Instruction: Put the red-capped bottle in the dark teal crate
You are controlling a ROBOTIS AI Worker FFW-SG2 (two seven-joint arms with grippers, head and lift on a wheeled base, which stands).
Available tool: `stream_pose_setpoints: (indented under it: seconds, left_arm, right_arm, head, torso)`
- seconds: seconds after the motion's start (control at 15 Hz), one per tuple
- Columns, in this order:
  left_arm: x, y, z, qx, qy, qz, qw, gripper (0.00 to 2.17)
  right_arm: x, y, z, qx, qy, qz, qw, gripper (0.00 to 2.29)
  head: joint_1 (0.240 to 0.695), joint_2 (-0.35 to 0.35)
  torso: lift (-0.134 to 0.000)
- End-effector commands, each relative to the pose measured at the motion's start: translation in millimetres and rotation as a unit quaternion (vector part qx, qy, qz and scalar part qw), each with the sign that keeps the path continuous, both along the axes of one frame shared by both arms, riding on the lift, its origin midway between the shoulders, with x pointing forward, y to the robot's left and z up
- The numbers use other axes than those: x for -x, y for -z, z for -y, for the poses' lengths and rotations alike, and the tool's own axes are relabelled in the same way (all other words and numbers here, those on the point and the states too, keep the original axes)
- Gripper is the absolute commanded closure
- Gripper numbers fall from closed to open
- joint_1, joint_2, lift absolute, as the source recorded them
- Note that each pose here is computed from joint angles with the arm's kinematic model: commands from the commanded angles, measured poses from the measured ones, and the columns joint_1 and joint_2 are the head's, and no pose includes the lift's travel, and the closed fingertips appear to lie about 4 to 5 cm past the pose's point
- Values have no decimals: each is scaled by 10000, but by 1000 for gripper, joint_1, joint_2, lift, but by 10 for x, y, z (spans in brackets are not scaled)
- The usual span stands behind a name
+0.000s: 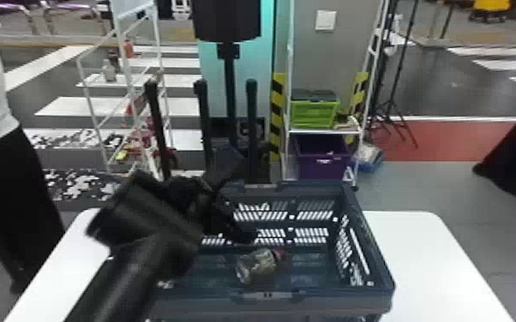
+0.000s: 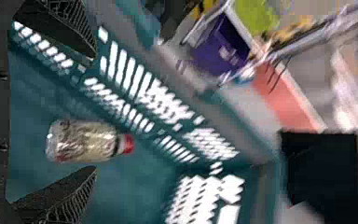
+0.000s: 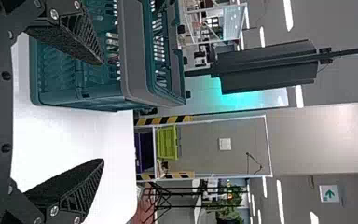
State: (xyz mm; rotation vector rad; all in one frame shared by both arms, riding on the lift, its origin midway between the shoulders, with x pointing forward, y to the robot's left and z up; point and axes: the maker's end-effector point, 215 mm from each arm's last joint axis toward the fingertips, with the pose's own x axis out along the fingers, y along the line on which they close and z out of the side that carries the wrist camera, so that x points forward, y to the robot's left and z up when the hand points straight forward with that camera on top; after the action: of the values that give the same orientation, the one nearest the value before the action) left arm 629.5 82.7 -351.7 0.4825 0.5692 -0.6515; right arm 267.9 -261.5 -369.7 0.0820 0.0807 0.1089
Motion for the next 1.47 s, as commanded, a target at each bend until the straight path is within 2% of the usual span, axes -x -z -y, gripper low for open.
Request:
stream_pose_setpoints:
  seconds: [0.0,0.07,0.2,0.33,0.4,0.47,0.53,0.6,0.73,0.8,0.93,1.0,1.13,1.27,1.4]
  left_arm:
    - [142,-470,-317,985,-512,483,9926,22]
    - [243,-656,-529,1219,-793,816,9860,22]
    - [559,-931,-885,1354,-1234,1382,9733,22]
    - [925,-1112,-1209,1391,-1768,2028,9530,19]
    - [1089,-1140,-1356,1443,-2047,2213,9425,19]
    - [1304,-1031,-1506,1480,-2421,2237,9324,19]
    - [1484,-1040,-1604,1565,-2650,2544,9168,19]
    - [1642,-973,-1693,1547,-2894,2686,9056,19]
    - [1986,-736,-1737,1608,-3126,2772,8942,19]
    - [2168,-629,-1775,1658,-3301,2863,8841,19]
    - [2457,-436,-1774,1796,-3463,2995,8707,19]
    - [2568,-312,-1773,1871,-3487,2975,8688,19]
    - [2790,-44,-1711,1901,-3485,2860,8721,19]
    - [3053,-105,-1664,2224,-3433,3209,8542,19]
    - [3280,-115,-1673,2311,-3456,3410,8431,19]
  right_arm:
    - [1,0,-3,0,-12,0,10000,151]
    - [-1,0,-1,9,-18,-1,10000,151]
    - [-4,-13,11,22,-26,18,10000,151]
    - [-23,-18,4,23,-66,23,10000,151]
    - [-36,-26,8,25,-68,38,10000,151]
    - [-48,-35,-2,27,-102,52,9999,151]
    - [-59,-33,-6,22,-108,50,9999,151]
    - [-68,-35,-15,26,-141,57,9999,151]
    - [-80,-48,-19,17,-180,69,9998,151]
    - [-87,-54,-17,15,-192,76,9998,151]
    - [-94,-64,-17,33,-231,81,9997,151]
    - [-101,-69,-21,42,-261,89,9996,151]
    - [-98,-60,-27,12,-266,77,9996,151]
    - [-73,-64,-78,-5,-328,66,9994,151]
    - [-68,-130,-138,7,-409,119,9991,151]
  head:
    - [499,0]
    - [499,0]
    - [499,0]
    - [499,0]
    - [499,0]
    - [499,0]
    - [499,0]
    - [499,0]
    - [499,0]
    - [499,0]
    - [499,0]
    - [499,0]
    - [499,0]
    - [499,0]
    - [499,0]
  torso:
    - [0]
    - [0]
    - [0]
    - [0]
    - [0]
    - [0]
    - [0]
    - [0]
    - [0]
    - [0]
    - [0]
    - [0]
    - [0]
    - [0]
    - [0]
